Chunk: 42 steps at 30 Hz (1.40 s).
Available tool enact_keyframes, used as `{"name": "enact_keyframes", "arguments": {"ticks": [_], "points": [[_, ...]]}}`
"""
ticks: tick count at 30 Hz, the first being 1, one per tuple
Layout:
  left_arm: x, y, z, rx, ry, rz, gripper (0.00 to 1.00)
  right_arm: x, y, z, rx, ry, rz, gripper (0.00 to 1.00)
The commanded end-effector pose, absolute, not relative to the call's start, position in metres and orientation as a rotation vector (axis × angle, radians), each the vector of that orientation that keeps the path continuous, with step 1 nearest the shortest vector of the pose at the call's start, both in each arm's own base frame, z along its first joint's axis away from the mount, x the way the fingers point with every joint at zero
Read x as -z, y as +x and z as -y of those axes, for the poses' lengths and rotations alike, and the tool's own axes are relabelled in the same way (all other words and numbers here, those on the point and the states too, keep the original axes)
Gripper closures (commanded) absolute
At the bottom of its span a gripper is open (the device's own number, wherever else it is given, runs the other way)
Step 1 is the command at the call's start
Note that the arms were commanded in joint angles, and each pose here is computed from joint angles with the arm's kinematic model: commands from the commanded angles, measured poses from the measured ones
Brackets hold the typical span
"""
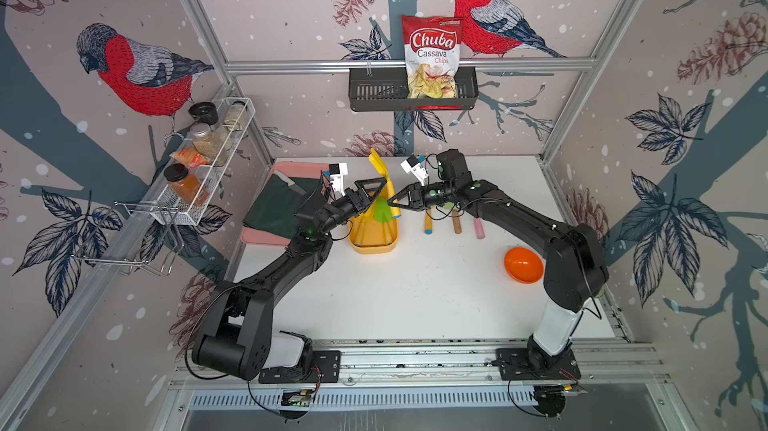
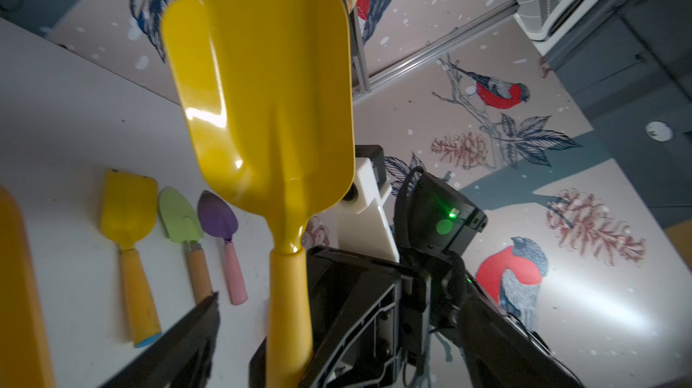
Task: Take the shovel out of the storage box
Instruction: Pick up the shovel from the storage box, then place the shovel at the center of the board.
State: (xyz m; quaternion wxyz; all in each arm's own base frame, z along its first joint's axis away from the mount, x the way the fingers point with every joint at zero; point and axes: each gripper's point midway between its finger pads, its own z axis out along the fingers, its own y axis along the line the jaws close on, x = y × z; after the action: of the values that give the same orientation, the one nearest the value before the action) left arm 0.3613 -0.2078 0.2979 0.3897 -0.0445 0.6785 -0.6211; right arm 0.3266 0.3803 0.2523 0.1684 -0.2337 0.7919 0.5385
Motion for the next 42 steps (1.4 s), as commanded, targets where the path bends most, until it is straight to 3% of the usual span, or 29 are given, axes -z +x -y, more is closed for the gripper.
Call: {"name": "enact_keyframes", "arguments": {"ticks": [1,3,6,12,17,25,42], "points": [[-0.271,0.375,0.191,1.323,-0.181,-1.874,0.01,-0.229,0.358,-0.323,-1.002,-0.531,-2.415,0.86],[-0.262,0.379,0.181,1.168,-0.177,-1.955,0.01,-0.210,0.371,-0.268,-0.624,-0.422,-2.518,0.86],[-0.249,0.382,0.174,1.066,-0.182,-2.026,0.01,-0.186,0.380,-0.191,-0.285,-0.276,-2.597,0.87],[-0.237,0.388,0.181,1.058,-0.149,-2.085,0.01,-0.152,0.395,-0.068,-0.030,-0.009,-2.659,0.86],[-0.231,0.386,0.179,1.031,-0.141,-2.097,0.01,-0.125,0.396,-0.009,0.066,0.132,-2.722,0.83],[-0.206,0.391,0.182,1.020,-0.128,-2.160,0.01,-0.087,0.406,-0.003,0.139,0.049,-2.789,0.87],[-0.187,0.388,0.179,0.976,-0.124,-2.207,0.01,-0.039,0.409,-0.024,0.086,-0.069,-2.896,0.85]]}}
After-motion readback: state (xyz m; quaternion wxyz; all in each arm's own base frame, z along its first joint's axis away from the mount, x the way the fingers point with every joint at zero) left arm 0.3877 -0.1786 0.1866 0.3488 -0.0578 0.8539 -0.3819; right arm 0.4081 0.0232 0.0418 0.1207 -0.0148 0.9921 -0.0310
